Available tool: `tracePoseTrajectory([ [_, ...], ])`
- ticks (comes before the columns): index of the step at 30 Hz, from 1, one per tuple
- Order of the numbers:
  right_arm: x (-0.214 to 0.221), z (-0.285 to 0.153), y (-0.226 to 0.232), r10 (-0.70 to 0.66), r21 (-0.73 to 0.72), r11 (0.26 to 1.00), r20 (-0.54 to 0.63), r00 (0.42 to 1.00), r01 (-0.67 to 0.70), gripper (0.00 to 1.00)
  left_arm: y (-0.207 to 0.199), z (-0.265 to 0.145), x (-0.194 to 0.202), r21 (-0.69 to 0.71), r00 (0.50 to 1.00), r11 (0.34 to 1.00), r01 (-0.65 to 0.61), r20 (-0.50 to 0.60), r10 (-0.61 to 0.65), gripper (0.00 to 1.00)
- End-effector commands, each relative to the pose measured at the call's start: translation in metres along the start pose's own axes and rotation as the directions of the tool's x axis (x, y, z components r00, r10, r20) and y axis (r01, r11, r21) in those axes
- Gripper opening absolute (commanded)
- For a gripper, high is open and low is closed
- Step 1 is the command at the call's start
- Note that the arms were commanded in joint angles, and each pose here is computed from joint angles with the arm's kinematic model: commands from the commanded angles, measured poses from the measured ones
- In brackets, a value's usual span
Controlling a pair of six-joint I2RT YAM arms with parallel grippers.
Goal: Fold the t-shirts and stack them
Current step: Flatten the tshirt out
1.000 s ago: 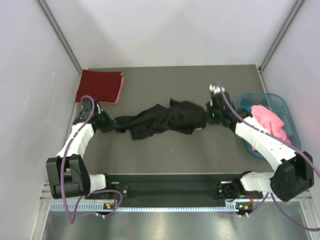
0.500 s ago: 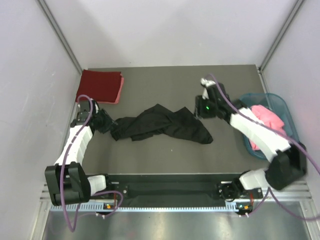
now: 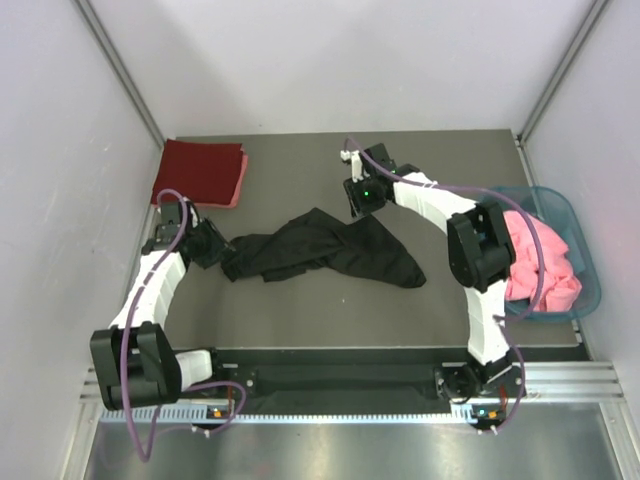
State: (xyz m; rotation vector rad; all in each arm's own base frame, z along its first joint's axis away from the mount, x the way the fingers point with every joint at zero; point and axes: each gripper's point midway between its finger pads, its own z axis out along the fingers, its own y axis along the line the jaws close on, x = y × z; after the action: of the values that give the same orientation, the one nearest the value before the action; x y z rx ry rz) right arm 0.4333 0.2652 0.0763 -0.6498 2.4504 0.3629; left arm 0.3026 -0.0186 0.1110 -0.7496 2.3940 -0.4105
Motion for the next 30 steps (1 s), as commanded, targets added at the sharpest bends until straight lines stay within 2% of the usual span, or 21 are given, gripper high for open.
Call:
tracePoseTrajectory([
  [1, -0.027, -0.004, -0.019, -0.056, -0.032, 0.998, 0.054, 0.997, 0.058, 0.37, -0.003, 0.007, 0.003, 0.035, 1.0, 0.999, -0.009, -0.007, 0.009, 0.43],
  [7, -0.004, 0.018, -0.043, -0.056, -0.055, 0.997, -0.012, 0.998, 0.055, 0.43, -0.005, 0.011, 0.01, 0.051, 1.0, 0.999, -0.006, -0.02, 0.007, 0.45],
  [11, 0.008, 0.031, -0.048, -0.054, -0.085, 0.995, -0.044, 0.998, 0.051, 0.43, -0.007, 0.011, 0.009, 0.057, 1.0, 0.998, 0.003, -0.026, -0.002, 0.45],
  [16, 0.018, 0.039, -0.04, -0.073, -0.136, 0.989, -0.057, 0.996, 0.065, 0.42, -0.014, 0.009, 0.005, 0.071, 1.0, 0.997, 0.006, -0.01, -0.006, 0.45],
  [24, 0.032, 0.035, -0.045, -0.081, -0.059, 0.995, -0.065, 0.995, 0.077, 0.34, -0.018, 0.004, 0.0, 0.075, 1.0, 0.997, 0.015, 0.012, -0.016, 0.45],
  [27, 0.031, 0.028, -0.051, -0.081, -0.013, 0.997, -0.038, 0.996, 0.08, 0.23, -0.02, 0.001, -0.002, 0.08, 1.0, 0.997, 0.011, 0.02, -0.013, 0.46],
  [28, 0.03, 0.027, -0.052, -0.078, -0.001, 0.997, -0.033, 0.996, 0.078, 0.09, -0.02, 0.001, -0.003, 0.08, 1.0, 0.997, 0.011, 0.024, -0.013, 0.45],
  [29, 0.024, 0.023, -0.055, -0.078, 0.023, 0.997, -0.022, 0.997, 0.079, 0.0, -0.021, 0.001, -0.003, 0.081, 1.0, 0.997, 0.009, 0.023, -0.011, 0.46],
  [30, 0.019, 0.018, -0.059, -0.073, 0.044, 0.996, -0.01, 0.997, 0.074, 0.0, -0.021, 0.0, -0.003, 0.081, 1.0, 0.997, 0.008, 0.023, -0.009, 0.46],
])
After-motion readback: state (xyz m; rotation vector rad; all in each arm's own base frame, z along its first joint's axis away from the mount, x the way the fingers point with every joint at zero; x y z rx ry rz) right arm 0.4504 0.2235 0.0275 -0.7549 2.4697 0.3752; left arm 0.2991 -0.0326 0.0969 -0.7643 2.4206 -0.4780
